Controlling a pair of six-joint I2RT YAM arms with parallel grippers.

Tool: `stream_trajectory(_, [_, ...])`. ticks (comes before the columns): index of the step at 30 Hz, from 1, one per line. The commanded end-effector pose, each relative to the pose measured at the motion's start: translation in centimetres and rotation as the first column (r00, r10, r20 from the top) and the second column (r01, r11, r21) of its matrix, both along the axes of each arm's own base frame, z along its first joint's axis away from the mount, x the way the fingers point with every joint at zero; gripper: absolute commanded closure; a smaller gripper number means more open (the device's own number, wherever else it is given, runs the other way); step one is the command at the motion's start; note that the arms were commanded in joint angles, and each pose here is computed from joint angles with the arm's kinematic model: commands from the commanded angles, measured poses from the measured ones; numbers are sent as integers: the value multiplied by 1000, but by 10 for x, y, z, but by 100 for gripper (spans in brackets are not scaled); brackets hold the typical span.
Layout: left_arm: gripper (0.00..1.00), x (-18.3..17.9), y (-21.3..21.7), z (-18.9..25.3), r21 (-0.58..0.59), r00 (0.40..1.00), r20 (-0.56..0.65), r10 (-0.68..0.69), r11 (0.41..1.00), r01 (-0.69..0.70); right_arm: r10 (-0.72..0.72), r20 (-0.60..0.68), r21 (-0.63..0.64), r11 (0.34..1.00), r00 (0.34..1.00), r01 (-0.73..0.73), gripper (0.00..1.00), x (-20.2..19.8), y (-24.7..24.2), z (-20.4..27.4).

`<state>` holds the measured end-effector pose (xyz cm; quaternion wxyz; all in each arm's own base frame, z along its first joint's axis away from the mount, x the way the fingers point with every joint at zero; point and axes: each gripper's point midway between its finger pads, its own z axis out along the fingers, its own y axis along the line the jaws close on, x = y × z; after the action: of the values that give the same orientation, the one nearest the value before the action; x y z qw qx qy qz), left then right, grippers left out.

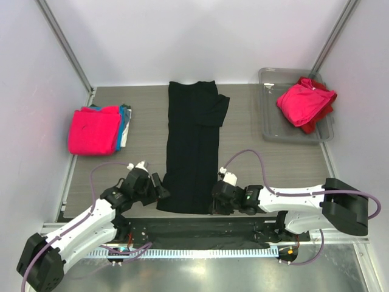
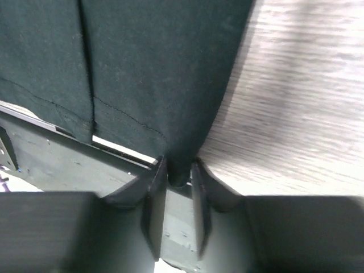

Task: Fold and stack the t-shirts
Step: Fold the tshirt

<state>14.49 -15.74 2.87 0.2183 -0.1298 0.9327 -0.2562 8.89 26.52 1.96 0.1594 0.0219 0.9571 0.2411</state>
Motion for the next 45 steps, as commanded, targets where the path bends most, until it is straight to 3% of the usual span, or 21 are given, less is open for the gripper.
stream_trajectory(1, [39, -20, -1, -16, -19, 997, -78, -17, 1000, 16, -49, 0, -14, 999, 999, 49, 85, 3, 3, -5])
stream_trajectory(4, [41, -24, -3, -16, -30, 996, -85, -28, 999, 26, -59, -11, -13, 998, 998, 59, 99, 0, -1, -7])
stream_trajectory(16, [44, -49, -1, -31, -5, 983, -173, -66, 998, 66, -87, -15, -23, 996, 996, 87, 99, -8, -28, -6])
stream_trajectory(18, [57, -53, 3, -34, 10, 982, -182, -58, 998, 61, -85, -15, -42, 996, 996, 85, 99, -9, -31, -7])
stream_trajectory(20, [61, -57, 4, -36, 12, 979, -198, -58, 998, 61, -86, -8, -56, 995, 996, 85, 99, -8, -35, -8])
stream_trajectory(31, [58, -74, 7, -42, 32, 962, -270, -53, 997, 64, -75, 18, -85, 993, 997, 77, 99, -5, -40, -1])
stream_trajectory(34, [82, -74, 7, -41, 33, 964, -260, -51, 998, 61, -77, 28, -85, 993, 997, 79, 98, -4, -42, 0])
stream_trajectory(35, [97, -72, 5, -38, 18, 967, -250, -48, 998, 55, -78, 28, -85, 993, 997, 80, 99, -4, -42, 1])
stream_trajectory(36, [100, -72, 3, -36, 10, 968, -246, -49, 999, 53, -77, 28, -83, 993, 997, 79, 99, -4, -42, 1])
stream_trajectory(45, [100, -62, -29, 13, -161, 975, -205, -85, 986, 52, -58, 119, -44, 997, 991, 64, 99, 13, -26, 41])
